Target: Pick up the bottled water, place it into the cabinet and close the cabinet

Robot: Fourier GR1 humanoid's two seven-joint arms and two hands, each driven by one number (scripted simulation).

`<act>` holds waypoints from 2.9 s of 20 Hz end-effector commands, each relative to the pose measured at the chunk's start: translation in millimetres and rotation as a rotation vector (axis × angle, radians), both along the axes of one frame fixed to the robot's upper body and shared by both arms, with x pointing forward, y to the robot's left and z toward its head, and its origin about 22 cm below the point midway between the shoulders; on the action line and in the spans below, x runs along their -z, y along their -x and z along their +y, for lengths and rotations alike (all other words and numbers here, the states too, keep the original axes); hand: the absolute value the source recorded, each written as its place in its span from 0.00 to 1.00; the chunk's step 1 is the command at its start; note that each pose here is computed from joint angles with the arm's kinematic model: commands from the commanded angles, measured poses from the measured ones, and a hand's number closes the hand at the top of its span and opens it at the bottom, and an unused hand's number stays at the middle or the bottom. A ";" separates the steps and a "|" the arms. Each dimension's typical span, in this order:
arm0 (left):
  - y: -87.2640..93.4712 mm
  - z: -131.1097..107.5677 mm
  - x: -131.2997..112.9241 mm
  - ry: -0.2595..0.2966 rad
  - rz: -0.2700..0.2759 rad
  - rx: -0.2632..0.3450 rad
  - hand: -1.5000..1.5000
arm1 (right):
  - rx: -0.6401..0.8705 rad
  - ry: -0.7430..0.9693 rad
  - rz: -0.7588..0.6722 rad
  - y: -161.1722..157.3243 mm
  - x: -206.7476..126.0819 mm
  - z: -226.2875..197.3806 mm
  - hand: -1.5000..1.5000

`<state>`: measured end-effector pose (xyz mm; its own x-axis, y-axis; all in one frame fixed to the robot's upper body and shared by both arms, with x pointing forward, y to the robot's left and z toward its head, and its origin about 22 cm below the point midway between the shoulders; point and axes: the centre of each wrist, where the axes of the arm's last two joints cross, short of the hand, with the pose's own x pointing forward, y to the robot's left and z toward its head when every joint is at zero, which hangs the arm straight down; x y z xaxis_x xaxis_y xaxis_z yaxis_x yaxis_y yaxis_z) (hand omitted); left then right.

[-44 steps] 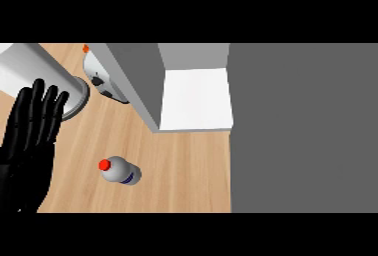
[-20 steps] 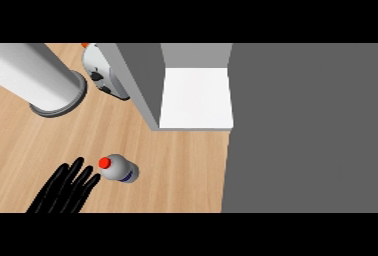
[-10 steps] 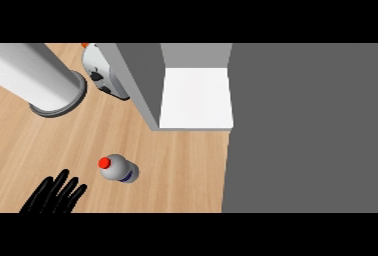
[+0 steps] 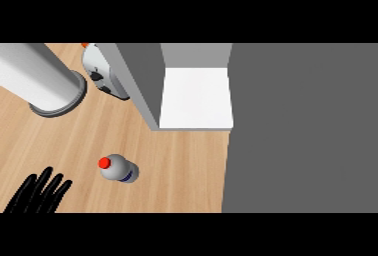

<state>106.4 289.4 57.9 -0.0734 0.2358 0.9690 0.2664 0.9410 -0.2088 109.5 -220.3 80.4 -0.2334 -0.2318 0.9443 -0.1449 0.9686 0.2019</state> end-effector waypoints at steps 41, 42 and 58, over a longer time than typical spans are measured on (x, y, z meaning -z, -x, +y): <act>-122.2 27.8 191.4 -0.011 0.211 -0.013 0.00 | -0.027 -0.017 -0.012 26.3 22.6 -2.5 0.00; -123.7 19.1 198.8 -0.015 0.212 0.001 0.00 | -0.031 -0.008 -0.006 38.0 16.7 5.8 0.00; -145.0 -6.4 211.5 0.144 0.252 0.087 0.00 | -0.044 -0.009 0.000 16.2 22.6 -0.4 0.00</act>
